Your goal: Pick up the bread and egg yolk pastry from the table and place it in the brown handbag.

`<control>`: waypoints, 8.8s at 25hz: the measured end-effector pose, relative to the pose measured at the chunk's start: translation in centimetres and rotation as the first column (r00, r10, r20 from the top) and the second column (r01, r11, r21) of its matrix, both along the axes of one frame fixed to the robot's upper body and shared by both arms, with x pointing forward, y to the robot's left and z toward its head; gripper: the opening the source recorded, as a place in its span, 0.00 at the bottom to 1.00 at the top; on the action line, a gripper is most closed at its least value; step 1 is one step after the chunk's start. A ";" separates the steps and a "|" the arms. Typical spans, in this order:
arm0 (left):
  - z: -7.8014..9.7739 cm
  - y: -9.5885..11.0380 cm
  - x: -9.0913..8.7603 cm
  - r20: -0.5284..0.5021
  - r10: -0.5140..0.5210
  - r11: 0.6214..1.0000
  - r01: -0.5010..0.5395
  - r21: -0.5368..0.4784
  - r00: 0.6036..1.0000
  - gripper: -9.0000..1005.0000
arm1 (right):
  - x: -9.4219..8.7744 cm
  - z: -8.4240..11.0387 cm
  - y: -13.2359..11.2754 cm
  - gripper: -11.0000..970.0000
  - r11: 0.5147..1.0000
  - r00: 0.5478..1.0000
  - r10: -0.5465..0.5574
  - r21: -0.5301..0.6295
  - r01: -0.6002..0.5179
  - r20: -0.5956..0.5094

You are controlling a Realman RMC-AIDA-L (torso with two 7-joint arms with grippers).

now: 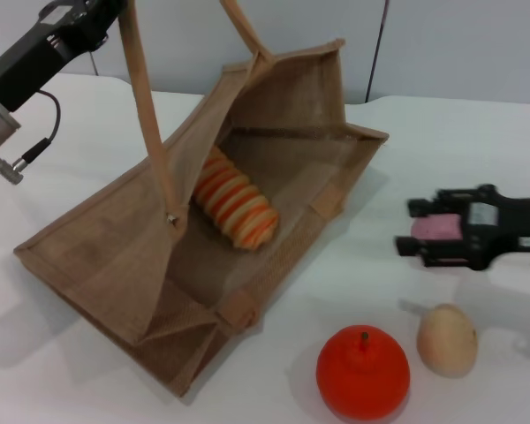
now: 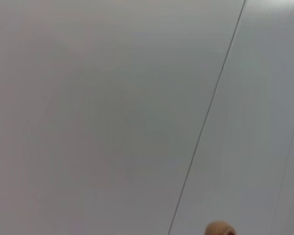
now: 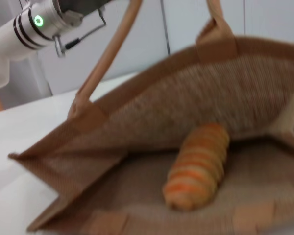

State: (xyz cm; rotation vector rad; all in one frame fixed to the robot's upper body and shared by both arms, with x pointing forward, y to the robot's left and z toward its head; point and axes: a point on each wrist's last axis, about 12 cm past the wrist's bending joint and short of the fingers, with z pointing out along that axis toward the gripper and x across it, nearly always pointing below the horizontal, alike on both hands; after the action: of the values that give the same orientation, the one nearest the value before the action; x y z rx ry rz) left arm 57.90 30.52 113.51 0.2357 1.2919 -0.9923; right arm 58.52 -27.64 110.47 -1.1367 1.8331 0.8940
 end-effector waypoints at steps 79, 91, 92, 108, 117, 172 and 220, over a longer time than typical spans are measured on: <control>-0.6 0.9 -0.7 -0.017 0.034 0.999 -0.034 -0.023 0.999 0.13 | -1.9 -1.6 0.1 0.57 0.929 0.983 0.015 -0.360 -0.080 -0.182; -0.6 0.9 -0.7 -0.016 0.032 0.999 -0.033 -0.023 0.999 0.13 | -1.8 -1.3 0.2 0.55 0.932 0.980 0.015 -0.353 -0.085 -0.196; -0.6 0.9 -0.7 -0.016 0.032 0.999 -0.032 -0.023 0.999 0.13 | -1.9 -1.2 0.2 0.54 0.932 0.980 0.019 -0.351 -0.089 -0.198; -0.5 0.8 -0.6 -0.015 0.031 0.999 -0.032 -0.023 0.999 0.13 | -1.8 -0.5 -0.4 0.46 0.940 0.979 0.018 -0.329 -0.086 -0.204; -0.5 0.8 -0.6 -0.013 0.030 0.999 -0.030 -0.023 0.999 0.13 | -1.6 0.0 -1.2 0.45 0.946 0.981 0.000 -0.317 -0.062 -0.193; 2.4 -2.7 -0.1 0.100 -0.220 0.969 0.229 -0.096 0.970 0.14 | 3.0 -0.1 16.3 0.45 0.996 0.908 0.093 -0.056 -0.077 0.409; -6.9 -2.6 -1.5 0.122 0.548 0.804 -0.561 0.195 0.827 0.58 | -4.8 -2.7 -5.4 0.83 0.590 0.355 -0.806 0.592 0.549 0.474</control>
State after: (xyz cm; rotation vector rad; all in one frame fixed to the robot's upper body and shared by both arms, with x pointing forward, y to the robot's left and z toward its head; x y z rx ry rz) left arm 56.37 27.94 106.65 0.0444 1.3098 -0.3318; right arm 53.75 -33.01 107.78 -0.2684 1.1968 0.1467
